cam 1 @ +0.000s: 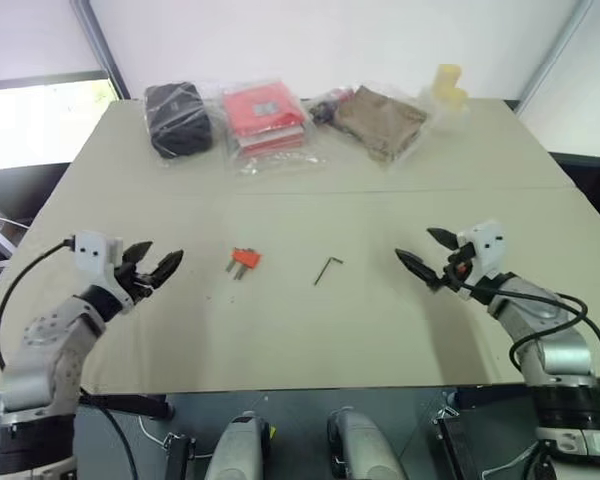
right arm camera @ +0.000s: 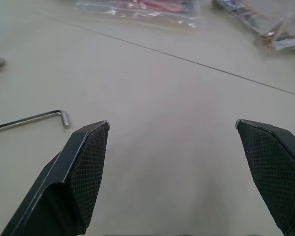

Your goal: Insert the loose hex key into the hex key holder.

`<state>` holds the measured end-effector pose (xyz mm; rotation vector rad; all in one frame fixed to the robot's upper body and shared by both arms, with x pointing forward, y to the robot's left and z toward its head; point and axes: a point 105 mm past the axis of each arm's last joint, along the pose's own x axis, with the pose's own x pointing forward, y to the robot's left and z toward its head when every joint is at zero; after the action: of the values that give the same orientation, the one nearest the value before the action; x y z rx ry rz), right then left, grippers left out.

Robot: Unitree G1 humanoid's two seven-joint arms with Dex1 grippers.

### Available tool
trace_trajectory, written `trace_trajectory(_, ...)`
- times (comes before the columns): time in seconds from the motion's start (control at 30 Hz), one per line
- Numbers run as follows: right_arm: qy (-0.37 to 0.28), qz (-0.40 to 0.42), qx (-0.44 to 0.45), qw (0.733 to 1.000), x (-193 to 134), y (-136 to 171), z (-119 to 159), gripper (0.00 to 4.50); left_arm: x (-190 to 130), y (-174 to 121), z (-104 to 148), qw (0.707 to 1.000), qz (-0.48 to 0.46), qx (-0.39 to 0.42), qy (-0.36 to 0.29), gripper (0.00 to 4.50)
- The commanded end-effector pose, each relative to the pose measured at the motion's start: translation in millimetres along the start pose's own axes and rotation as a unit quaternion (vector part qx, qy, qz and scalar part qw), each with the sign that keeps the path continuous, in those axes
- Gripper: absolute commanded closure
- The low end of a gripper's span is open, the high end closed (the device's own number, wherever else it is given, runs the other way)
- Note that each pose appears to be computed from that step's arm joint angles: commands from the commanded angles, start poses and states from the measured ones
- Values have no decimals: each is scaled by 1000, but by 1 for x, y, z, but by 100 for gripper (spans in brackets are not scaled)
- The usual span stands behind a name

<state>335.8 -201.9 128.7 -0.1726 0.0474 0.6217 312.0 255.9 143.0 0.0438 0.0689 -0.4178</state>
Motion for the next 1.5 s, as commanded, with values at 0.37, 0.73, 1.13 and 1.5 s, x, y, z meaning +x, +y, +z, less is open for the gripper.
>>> trace_trajectory(0.37, -16, 265, -78, 961, 119, 145, 8, 22, 5, -23, 16, 974, -195, 90, 67, 91)
trace_trajectory(0.73, -3, 247, -53, 968, 170, 160, 12, 22, -2, -27, 2, 987, -145, 58, 49, 91)
trace_trajectory(1.13, 22, 267, -70, 961, 172, 170, -5, 22, 0, -26, -3, 991, -116, 54, 39, 91)
trace_trajectory(1.5, 27, 278, -81, 957, 175, 183, -10, 448, 5, -22, -10, 992, -106, 52, 36, 85)
